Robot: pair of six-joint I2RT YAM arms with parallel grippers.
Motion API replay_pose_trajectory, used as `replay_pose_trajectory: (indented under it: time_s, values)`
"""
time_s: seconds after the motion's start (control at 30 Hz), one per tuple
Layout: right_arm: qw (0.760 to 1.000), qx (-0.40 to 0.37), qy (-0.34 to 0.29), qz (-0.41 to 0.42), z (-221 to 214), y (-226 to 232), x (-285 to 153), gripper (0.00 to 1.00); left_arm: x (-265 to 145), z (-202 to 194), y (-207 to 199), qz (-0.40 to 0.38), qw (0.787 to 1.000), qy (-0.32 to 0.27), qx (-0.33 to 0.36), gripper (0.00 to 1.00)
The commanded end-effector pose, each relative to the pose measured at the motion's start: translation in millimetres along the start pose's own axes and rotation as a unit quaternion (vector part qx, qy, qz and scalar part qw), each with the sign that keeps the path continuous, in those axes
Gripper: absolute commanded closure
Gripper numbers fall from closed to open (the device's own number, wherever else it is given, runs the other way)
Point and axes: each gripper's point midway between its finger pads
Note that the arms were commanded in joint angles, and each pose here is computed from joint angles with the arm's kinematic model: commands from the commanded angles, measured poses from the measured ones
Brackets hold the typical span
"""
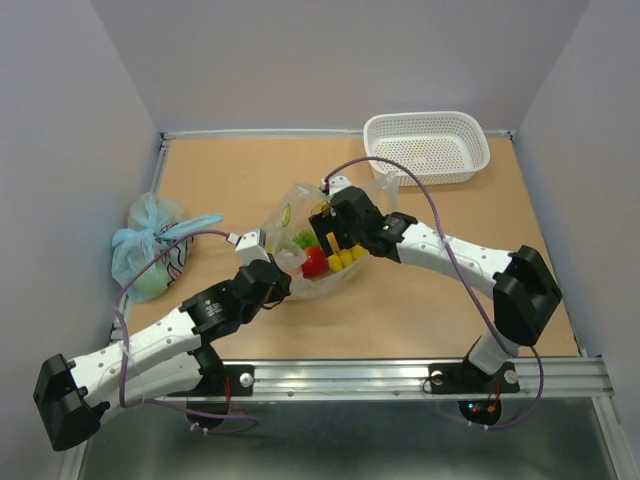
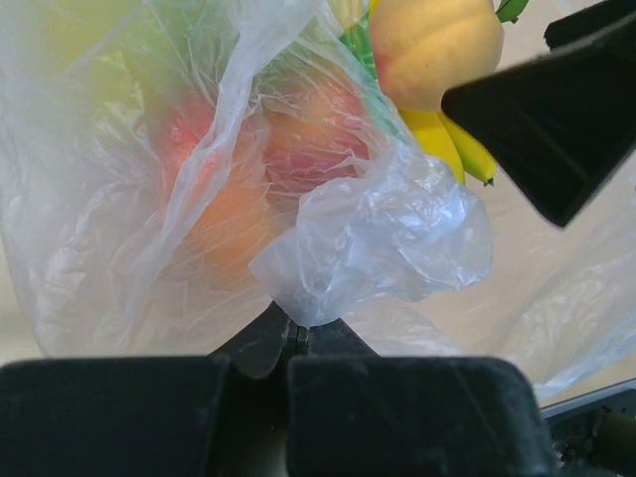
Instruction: Untie the knot of the plastic bag and take out the fruit
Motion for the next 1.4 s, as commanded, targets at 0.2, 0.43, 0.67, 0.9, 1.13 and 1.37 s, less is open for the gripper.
replay_pose_trajectory:
  time_s: [0.2, 0.43, 0.67, 0.9, 1.13, 1.37]
  values:
    - [0.983, 0.166, -0.072, -0.023, 17.4, -17.7, 41.8, 0.0, 0.2, -1.5, -1.4, -0.006, 1.0, -0.003, 0.017, 1.0]
    - [0.98, 0.19, -0.058, 0.0, -4.4, -9.0, 71.3, 0.01, 2.1, -4.9, -0.9, -0.006, 1.0, -0.003, 0.019, 1.0]
    - [0.98, 0.171, -0.1, 0.031, 12.8, -5.4, 54.4, 0.62, 4.6, 6.5, 8.8, 0.031, 0.999, -0.027, 0.011, 1.0]
    - [0.975, 0.121, -0.145, 0.118, 57.1, 21.4, 8.8, 0.85, 16.9, 53.3, 32.2, 0.133, 0.987, -0.073, 0.057, 1.0]
    - [0.957, 0.086, -0.205, 0.184, 118.8, 50.4, -28.7, 0.88, 25.6, 147.3, 59.5, 0.167, 0.97, -0.153, 0.092, 1.0]
    - [0.911, 0.048, -0.254, 0.322, 186.4, 105.3, -98.9, 0.88, 38.2, 171.2, 58.6, 0.147, 0.969, -0.142, 0.14, 1.0]
Point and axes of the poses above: each gripper's point midway between its finger pads, its own x axis out along the fingers, its own y axis along the line the jaws close on, z = x × y, and after that the axes turned 14 degrees about x, right-handed
